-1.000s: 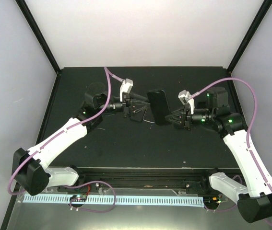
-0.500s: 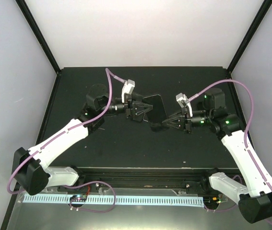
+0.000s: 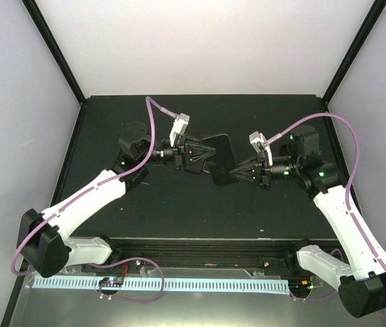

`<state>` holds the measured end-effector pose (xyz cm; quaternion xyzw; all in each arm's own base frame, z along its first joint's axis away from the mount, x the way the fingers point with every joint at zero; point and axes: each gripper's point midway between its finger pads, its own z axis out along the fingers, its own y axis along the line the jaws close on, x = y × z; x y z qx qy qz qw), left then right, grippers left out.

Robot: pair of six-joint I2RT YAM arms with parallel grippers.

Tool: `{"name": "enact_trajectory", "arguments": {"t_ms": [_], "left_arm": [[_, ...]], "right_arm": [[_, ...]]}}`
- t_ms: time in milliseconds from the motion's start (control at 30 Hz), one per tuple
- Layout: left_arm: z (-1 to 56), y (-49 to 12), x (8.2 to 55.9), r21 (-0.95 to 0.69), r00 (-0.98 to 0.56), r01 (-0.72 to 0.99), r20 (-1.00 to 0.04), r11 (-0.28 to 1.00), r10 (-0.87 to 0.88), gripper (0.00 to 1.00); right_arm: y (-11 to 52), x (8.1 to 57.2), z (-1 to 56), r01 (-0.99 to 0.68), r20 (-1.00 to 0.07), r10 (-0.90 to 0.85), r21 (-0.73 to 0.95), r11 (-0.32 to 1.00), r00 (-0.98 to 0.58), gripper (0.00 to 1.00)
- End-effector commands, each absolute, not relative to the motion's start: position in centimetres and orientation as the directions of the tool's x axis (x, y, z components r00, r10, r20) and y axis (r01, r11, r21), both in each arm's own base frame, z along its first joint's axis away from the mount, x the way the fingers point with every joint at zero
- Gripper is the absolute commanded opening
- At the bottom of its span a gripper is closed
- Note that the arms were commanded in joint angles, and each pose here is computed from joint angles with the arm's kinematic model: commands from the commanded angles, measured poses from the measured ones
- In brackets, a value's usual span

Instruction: Take the phone out of the phone case

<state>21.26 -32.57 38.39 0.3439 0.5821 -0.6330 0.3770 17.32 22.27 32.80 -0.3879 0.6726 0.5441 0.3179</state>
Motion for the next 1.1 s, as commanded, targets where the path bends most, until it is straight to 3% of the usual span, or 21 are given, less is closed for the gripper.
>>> {"name": "enact_trajectory", "arguments": {"t_ms": [0, 167, 267, 367, 533, 1067], "left_arm": [[39.4, -32.5, 20.8, -0.422, -0.429, 0.903, -0.898, -0.081, -0.098, 0.03], [39.7, -32.3, 20.3, -0.401, -0.409, 0.911, -0.907, -0.097, -0.097, 0.02], [40.0, -32.2, 19.8, -0.375, -0.385, 0.919, -0.919, -0.12, -0.083, 0.02], [40.1, -32.1, 19.3, -0.358, -0.37, 0.923, -0.926, -0.141, -0.072, 0.02], [40.2, -32.1, 19.0, -0.354, -0.367, 0.922, -0.929, -0.155, -0.06, 0.02], [40.4, -32.2, 18.0, -0.362, -0.38, 0.907, -0.924, -0.217, -0.047, 0.02]], "right_arm": [[22.3, 17.1, 33.6, -0.889, -0.874, -0.163, 0.449, 0.094, -0.458, 0.02], [21.6, 15.4, 33.5, -0.94, -0.907, -0.248, 0.332, 0.072, -0.34, 0.5], [20.6, 14.6, 32.0, -0.985, -0.909, -0.38, 0.163, 0.059, -0.173, 0.64], [19.5, 14.2, 29.6, -0.994, -0.86, -0.499, 0.097, 0.041, -0.105, 0.66], [18.7, 13.9, 27.2, -0.993, -0.797, -0.595, 0.11, 0.034, -0.108, 0.58], [20.5, 13.0, 31.0, -0.988, -0.858, -0.501, 0.153, -0.035, -0.115, 0.43]]}}
